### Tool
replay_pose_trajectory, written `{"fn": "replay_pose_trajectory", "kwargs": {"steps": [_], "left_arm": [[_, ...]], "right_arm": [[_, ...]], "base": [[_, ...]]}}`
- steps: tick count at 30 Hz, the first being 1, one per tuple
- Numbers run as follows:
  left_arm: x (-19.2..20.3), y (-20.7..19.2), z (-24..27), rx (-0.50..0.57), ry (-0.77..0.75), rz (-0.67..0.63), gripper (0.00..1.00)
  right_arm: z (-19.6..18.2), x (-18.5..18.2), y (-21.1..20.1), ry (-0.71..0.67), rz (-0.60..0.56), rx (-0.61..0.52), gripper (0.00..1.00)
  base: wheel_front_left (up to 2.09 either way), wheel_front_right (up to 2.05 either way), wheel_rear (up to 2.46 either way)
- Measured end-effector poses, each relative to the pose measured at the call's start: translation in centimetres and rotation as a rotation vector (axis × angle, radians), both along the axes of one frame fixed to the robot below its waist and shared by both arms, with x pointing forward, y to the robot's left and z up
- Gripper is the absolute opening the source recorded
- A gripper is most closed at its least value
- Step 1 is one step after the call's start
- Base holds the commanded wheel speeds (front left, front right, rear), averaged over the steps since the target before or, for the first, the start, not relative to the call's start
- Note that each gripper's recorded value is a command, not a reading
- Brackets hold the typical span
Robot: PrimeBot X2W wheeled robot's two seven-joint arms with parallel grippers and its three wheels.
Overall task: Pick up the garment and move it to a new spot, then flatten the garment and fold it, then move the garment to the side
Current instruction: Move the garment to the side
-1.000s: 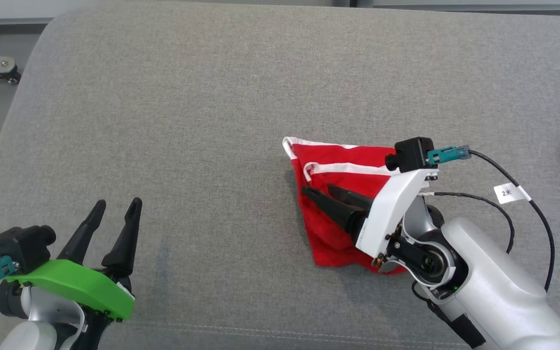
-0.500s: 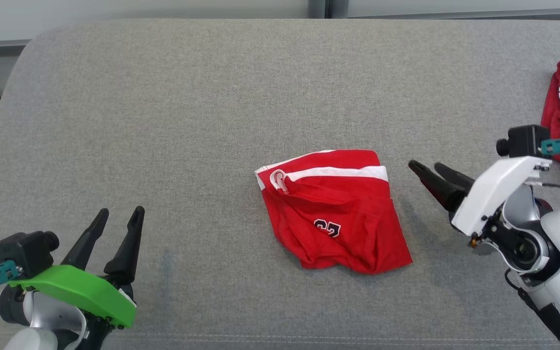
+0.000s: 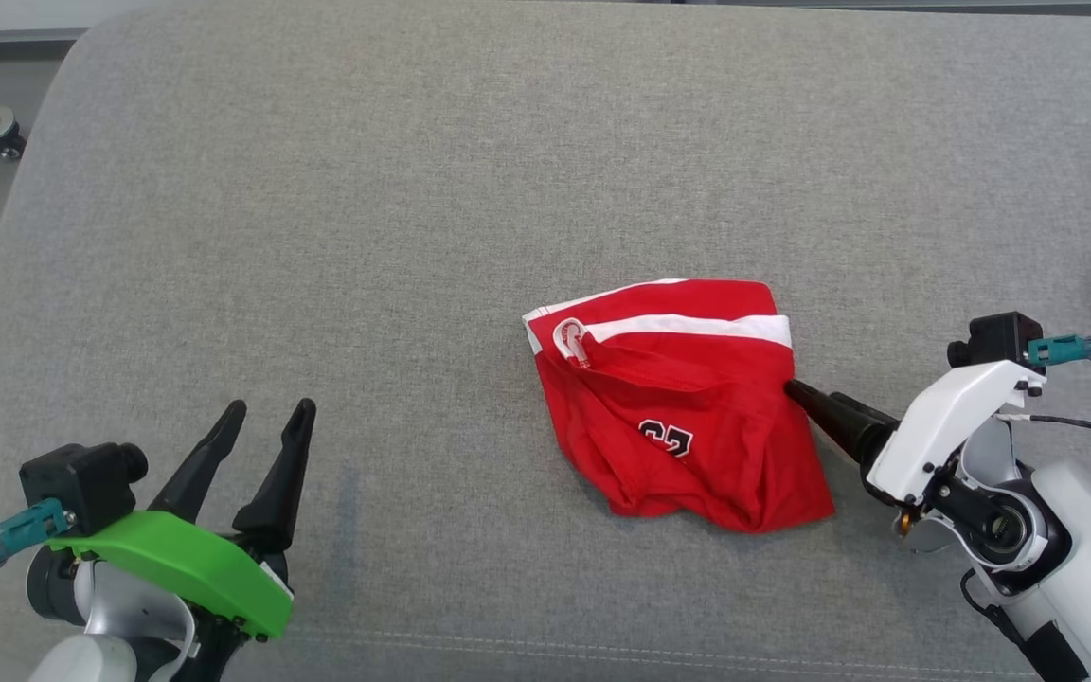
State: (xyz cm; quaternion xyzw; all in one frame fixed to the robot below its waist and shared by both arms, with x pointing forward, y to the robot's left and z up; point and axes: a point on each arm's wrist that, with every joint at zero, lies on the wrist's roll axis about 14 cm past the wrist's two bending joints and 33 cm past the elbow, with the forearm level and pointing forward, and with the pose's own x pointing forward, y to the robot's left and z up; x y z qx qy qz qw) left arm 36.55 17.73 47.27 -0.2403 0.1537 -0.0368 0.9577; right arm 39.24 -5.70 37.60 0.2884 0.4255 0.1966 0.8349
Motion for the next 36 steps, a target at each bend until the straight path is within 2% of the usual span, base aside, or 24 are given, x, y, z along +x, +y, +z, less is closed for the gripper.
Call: {"fn": "replay_pose_trajectory", "kwargs": {"steps": [9,10,11,14,16,22,26,28,31,36], "left_arm": [[0.2,0.5,0.4,0.009,-0.013,0.025,1.0],[0.2,0.5,0.4,0.007,-0.012,0.029,1.0],[0.1,0.5,0.3,0.006,-0.009,0.033,1.0],[-0.1,0.6,0.1,-0.002,-0.004,0.046,1.0],[-0.2,0.8,0.3,-0.003,-0.01,0.056,1.0],[-0.4,1.5,1.0,-0.01,-0.04,0.093,1.0],[-0.5,1.1,1.4,-0.024,-0.057,0.088,1.0],[-0.5,0.8,1.5,-0.027,-0.063,0.083,1.0],[-0.4,0.0,1.6,-0.037,-0.065,0.063,1.0],[-0.2,-0.2,1.5,-0.041,-0.06,0.052,1.0]], "right_arm": [[-0.5,0.8,2.4,0.035,0.068,0.038,1.0],[-0.4,0.7,3.0,0.04,0.078,0.058,0.41],[-0.2,0.6,3.6,0.049,0.089,0.08,0.0],[0.4,0.1,5.2,0.074,0.114,0.155,0.0],[1.2,-0.1,5.8,0.056,0.154,0.167,0.0],[6.0,-0.4,8.5,-0.095,0.334,0.192,0.0],[8.2,-0.6,9.0,-0.158,0.377,0.197,0.0],[8.3,-0.5,8.4,-0.162,0.37,0.179,0.0],[7.3,0.8,5.5,-0.16,0.31,0.087,0.0],[5.9,2.3,2.4,-0.121,0.211,0.021,0.0]], "base": [[0.0,0.0,0.0],[0.0,0.0,0.0],[0.0,0.0,0.0],[0.0,0.0,0.0],[0.0,0.0,0.0],[0.0,0.0,0.0],[0.0,0.0,0.0],[0.0,0.0,0.0],[0.0,0.0,0.0],[0.0,0.0,0.0]]}}
